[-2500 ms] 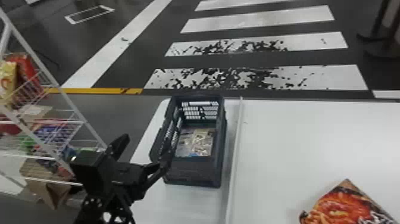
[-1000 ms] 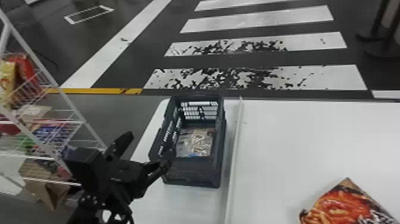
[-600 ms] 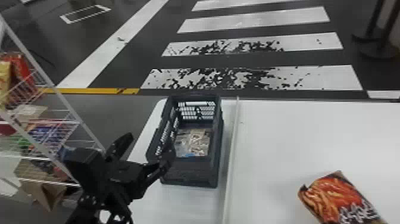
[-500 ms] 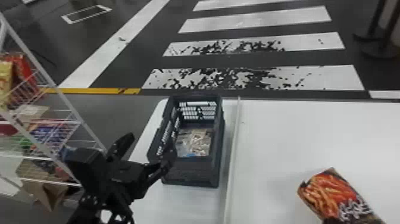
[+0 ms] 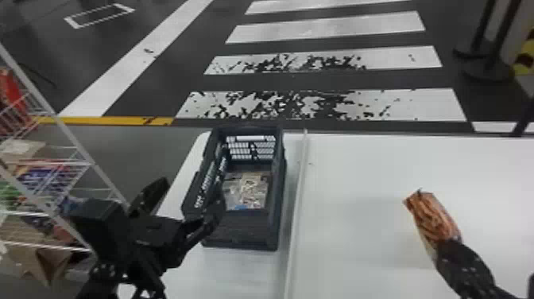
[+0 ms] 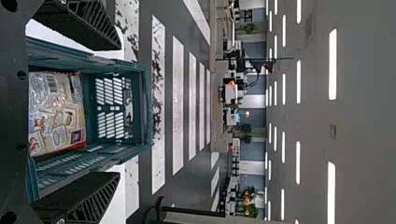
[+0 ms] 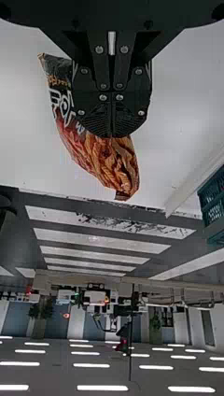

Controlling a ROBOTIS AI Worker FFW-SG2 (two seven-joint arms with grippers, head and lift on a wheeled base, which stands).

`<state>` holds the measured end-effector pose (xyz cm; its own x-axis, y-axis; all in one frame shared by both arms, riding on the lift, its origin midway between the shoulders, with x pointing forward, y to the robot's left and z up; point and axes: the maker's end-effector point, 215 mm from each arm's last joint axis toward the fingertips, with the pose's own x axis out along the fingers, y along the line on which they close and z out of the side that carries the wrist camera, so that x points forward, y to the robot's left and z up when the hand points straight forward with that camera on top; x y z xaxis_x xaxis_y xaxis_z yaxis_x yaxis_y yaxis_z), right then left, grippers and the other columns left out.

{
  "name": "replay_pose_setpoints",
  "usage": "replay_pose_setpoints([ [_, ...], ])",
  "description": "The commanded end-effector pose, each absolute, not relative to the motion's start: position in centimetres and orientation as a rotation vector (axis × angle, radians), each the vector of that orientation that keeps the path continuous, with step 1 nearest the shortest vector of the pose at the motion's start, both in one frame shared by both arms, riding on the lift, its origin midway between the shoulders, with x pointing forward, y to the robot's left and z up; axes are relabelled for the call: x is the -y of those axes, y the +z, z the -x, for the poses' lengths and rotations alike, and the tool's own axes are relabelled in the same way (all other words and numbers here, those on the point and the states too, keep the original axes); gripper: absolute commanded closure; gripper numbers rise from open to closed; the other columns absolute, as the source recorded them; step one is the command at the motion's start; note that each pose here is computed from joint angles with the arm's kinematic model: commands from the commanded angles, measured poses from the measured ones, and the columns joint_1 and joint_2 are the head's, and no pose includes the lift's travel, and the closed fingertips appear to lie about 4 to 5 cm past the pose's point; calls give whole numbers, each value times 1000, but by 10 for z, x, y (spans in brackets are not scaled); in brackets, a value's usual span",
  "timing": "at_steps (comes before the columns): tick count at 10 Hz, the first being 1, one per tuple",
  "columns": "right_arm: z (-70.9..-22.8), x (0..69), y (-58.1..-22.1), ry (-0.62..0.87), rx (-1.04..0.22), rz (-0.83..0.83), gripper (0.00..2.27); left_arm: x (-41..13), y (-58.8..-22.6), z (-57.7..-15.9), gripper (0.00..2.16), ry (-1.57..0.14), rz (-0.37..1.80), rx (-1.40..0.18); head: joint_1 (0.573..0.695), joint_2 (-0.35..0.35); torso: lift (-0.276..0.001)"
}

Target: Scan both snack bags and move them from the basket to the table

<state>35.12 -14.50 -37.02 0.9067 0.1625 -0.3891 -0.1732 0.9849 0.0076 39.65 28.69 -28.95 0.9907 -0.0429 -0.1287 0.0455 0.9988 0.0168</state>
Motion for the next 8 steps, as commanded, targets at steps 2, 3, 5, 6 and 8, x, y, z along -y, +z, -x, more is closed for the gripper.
replay_pose_setpoints([
  [2,-361,170,-352,131,-412,-295,2250,-286,-290,-397,29,-46,-21,-129,695,203,-98],
  [3,-360,178,-349,117,-414,-381,2250,-285,-291,-397,29,-48,-19,-131,695,195,-98],
  [5,-356,193,-350,109,-450,-623,2250,-279,-293,-399,29,-58,-11,-131,695,160,-98],
  [6,-352,199,-359,100,-479,-715,2250,-277,-293,-400,29,-60,-9,-131,695,143,-98],
  [8,-344,221,-396,56,-553,-820,2250,-275,-294,-399,29,-65,-9,-131,695,114,-98],
])
